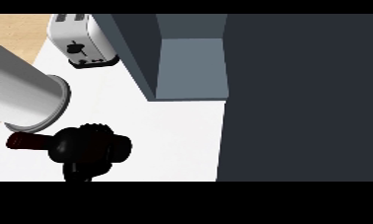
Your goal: Pick up the wine, place it into the cabinet and close the cabinet
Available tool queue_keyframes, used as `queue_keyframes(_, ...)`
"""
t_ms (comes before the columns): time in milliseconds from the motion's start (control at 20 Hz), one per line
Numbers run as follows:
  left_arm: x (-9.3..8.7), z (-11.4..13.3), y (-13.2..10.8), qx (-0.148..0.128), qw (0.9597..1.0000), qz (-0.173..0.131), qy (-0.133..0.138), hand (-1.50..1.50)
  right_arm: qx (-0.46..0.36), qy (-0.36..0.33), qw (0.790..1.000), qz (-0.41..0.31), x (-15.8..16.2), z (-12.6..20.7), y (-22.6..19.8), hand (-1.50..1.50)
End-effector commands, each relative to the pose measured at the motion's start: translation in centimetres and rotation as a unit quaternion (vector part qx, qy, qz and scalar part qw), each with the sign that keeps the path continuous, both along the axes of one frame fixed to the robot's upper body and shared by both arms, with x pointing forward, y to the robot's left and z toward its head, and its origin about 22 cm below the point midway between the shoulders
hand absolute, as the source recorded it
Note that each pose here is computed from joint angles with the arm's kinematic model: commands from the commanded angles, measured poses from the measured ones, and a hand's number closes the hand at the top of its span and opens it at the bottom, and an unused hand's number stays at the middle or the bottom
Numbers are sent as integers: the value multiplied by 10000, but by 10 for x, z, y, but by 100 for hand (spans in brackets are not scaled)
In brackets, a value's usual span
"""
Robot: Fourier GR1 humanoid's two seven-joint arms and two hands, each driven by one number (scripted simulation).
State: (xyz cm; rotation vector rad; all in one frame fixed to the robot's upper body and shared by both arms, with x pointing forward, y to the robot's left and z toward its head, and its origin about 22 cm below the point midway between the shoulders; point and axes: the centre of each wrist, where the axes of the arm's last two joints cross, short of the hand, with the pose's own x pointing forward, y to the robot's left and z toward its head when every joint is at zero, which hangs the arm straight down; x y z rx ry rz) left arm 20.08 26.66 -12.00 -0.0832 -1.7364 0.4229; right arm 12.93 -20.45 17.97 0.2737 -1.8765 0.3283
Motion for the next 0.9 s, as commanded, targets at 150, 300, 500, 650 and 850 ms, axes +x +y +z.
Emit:
queue_keyframes(150, -2, 22, -30, -62, 9959, -684, -591, 150, 291, -260, 9990, 226, -34, 23, -5, -150)
queue_keyframes(300, -2, 62, -45, -82, 9934, -998, -559, 150, 245, -171, 9991, 296, -36, 23, -8, -150)
queue_keyframes(500, 12, 91, -60, 17, 9937, -973, -561, 150, 383, -291, 9986, 234, -43, 25, -11, -150)
queue_keyframes(650, 15, 114, -75, 121, 9922, -1089, -594, 150, 203, -220, 9991, 286, -34, 26, -12, -150)
queue_keyframes(850, 27, 137, -119, 182, 9917, -1091, -659, 150, 247, -148, 9991, 317, -39, 24, -12, -150)
